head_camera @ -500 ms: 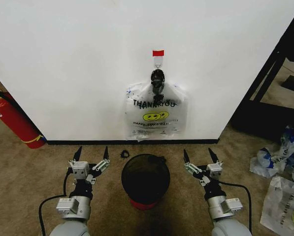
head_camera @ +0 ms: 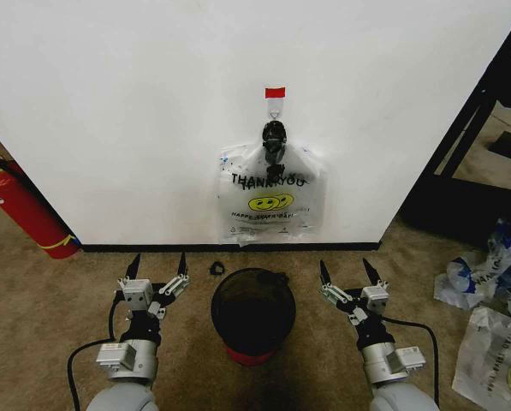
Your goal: Pick up the garbage bag from the wall and place it over the trash bin.
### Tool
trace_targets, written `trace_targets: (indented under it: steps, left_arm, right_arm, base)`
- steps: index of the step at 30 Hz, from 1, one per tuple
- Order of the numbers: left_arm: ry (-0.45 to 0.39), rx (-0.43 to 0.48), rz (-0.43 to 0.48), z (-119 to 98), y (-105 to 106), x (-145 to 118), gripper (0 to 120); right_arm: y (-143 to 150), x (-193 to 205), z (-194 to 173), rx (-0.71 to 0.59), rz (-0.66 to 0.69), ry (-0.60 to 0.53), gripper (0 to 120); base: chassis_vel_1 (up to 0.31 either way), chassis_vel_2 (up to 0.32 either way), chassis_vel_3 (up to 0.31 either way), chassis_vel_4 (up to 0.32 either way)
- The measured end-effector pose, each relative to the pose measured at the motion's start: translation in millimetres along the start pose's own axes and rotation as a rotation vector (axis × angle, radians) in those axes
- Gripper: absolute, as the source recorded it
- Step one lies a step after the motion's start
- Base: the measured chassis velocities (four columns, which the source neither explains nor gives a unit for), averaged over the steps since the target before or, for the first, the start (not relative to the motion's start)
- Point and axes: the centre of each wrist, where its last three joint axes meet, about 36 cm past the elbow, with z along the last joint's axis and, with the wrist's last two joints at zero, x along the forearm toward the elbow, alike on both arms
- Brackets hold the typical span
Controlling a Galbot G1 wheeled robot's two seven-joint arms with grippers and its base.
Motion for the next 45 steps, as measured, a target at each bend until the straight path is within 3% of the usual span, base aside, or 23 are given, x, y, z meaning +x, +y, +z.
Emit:
trace_targets:
  steps: [4, 8, 12, 22, 43, 45]
  left_arm:
    - [0.008, -0.012, 0.005, 0.7, 0.9, 4.1, 100]
    - [0.006, -0.021, 0.009, -0.3, -0.2, 7.4, 100]
    - [0.000, -0.038, 0.007, -3.1, 0.0, 11.4, 100]
    - [0.006, -0.036, -0.010, -2.3, -0.4, 16.0, 100]
    - [-0.012, -0.030, -0.010, -11.2, 2.5, 11.0, 100]
    - [-0.014, -0.033, -0.010, -12.3, 3.3, 10.6, 100]
  right_arm:
    - [-2.6, -48.8, -16.3, -0.283, -0.073, -0.003, 100]
    - [-5.8, -90.3, -24.2, -0.422, -0.128, -0.019, 100]
    - [6.3, -168.7, -45.2, -0.604, -0.271, -0.056, 100]
    - [59.5, -278.3, -47.2, -0.620, -0.323, -0.061, 100]
    - [60.1, -312.7, -52.2, -0.581, -0.291, -0.046, 100]
    - [58.8, -314.2, -52.0, -0.584, -0.285, -0.042, 93]
  base:
    - [0.000, 0.000, 0.000, 0.000]
    - [0.000, 0.000, 0.000, 0.000]
    - [0.000, 0.000, 0.000, 0.000]
    - [0.000, 0.000, 0.000, 0.000]
    - [0.000, 0.000, 0.000, 0.000]
    - [0.000, 0.000, 0.000, 0.000]
